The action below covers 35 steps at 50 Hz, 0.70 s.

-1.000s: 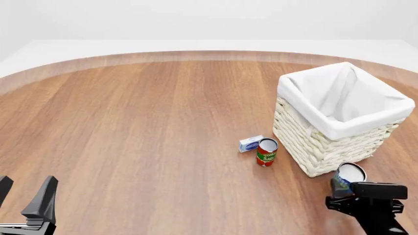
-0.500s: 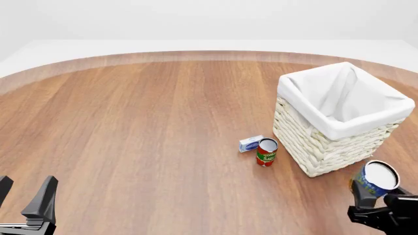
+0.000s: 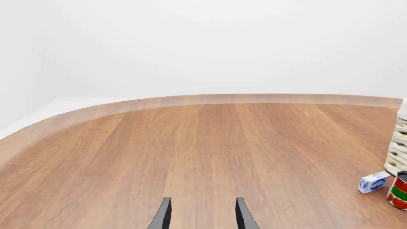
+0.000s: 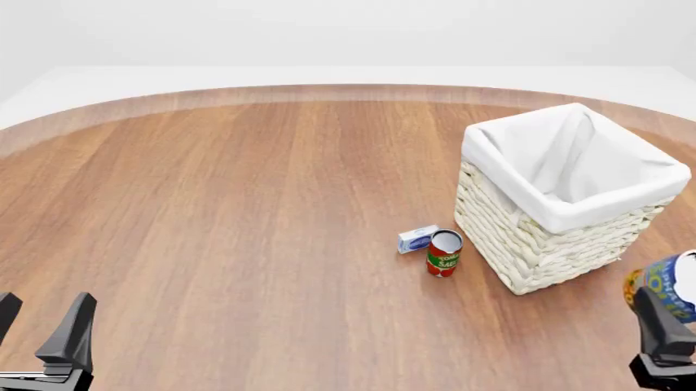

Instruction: Pick up the alphabet soup and the cream cheese box, and put them in the basket.

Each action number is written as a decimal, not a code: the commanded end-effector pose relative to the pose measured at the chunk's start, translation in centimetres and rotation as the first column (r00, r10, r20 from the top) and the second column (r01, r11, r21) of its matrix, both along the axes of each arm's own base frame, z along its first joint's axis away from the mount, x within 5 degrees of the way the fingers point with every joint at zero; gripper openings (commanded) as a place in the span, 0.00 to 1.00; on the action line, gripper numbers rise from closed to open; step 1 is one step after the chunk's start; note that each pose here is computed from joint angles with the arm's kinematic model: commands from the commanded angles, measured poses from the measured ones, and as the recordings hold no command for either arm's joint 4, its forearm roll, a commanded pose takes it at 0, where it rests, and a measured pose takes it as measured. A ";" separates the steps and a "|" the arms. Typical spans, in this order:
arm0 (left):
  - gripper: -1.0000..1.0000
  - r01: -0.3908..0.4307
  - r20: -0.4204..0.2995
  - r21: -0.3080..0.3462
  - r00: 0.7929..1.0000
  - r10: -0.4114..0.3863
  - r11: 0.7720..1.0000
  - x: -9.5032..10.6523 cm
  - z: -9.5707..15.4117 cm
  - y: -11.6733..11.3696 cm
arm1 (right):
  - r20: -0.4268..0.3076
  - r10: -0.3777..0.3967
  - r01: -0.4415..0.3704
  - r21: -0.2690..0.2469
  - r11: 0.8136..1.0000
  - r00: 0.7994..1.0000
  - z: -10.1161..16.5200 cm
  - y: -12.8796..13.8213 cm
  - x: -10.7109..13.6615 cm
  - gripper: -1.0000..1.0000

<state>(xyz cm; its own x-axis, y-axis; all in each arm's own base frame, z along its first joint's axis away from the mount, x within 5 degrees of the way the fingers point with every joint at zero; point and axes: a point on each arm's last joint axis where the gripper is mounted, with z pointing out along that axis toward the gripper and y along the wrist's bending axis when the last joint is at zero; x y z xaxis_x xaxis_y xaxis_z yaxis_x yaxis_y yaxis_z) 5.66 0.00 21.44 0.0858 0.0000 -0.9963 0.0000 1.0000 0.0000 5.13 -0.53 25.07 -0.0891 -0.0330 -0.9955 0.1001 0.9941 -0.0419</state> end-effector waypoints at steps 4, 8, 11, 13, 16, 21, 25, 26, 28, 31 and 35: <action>1.00 0.000 0.000 0.000 1.000 0.000 1.000 0.0 0.0 0.0 | 0.109 0.024 -0.025 0.008 1.000 0.994 3.9 0.2 -1.1 0.00; 1.00 0.000 0.000 0.000 1.000 0.000 1.000 0.0 0.0 0.0 | 0.130 0.035 -0.036 0.005 0.999 0.991 5.0 0.2 -0.8 0.00; 1.00 0.000 0.000 0.000 1.000 0.000 1.000 0.0 0.0 0.0 | 0.145 0.046 -0.046 0.000 0.999 0.988 6.0 0.3 -0.6 0.00; 1.00 0.000 0.000 0.000 1.000 0.000 1.000 0.0 0.0 0.0 | 0.154 0.051 -0.052 -0.001 0.999 0.987 6.5 0.3 -0.5 0.00; 1.00 0.000 0.000 0.000 1.000 0.000 1.000 0.0 0.0 0.0 | 0.176 0.057 -0.057 -0.006 0.998 0.983 7.5 0.3 -0.3 0.00; 1.00 0.000 0.000 0.000 1.000 0.000 1.000 0.0 0.0 0.0 | 0.207 0.065 -0.064 -0.009 0.998 0.976 8.7 0.3 0.0 0.00; 1.00 0.000 0.000 0.000 1.000 0.000 1.000 0.0 0.0 0.0 | 0.223 0.075 -0.073 -0.014 0.997 0.972 9.5 0.4 0.4 0.00; 1.00 0.000 0.000 0.000 1.000 0.000 1.000 0.0 0.0 0.0 | 0.226 0.076 -0.075 -0.012 0.997 0.971 9.7 0.4 0.6 0.00; 1.00 0.000 0.000 0.000 1.000 0.000 1.000 0.0 0.0 0.0 | 0.232 0.081 -0.079 -0.019 0.997 0.969 10.2 0.4 1.0 0.00; 1.00 0.000 0.000 0.000 1.000 0.000 1.000 0.0 0.0 0.0 | 0.238 0.085 -0.082 -0.021 0.996 0.967 10.7 0.4 1.6 0.00; 1.00 0.000 0.000 0.000 1.000 0.000 1.000 0.0 0.0 0.0 | 0.239 0.096 -0.092 -0.026 0.995 0.966 11.4 0.5 2.6 0.00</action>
<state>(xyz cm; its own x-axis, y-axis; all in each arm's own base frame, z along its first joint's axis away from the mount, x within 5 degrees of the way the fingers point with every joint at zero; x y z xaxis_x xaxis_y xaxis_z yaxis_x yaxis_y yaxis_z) 5.66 0.00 21.44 0.0858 0.0000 -0.9963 0.0000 1.0000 0.0000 6.21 -0.18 34.24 0.1149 -0.0561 -0.9918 0.0355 0.9980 -0.0524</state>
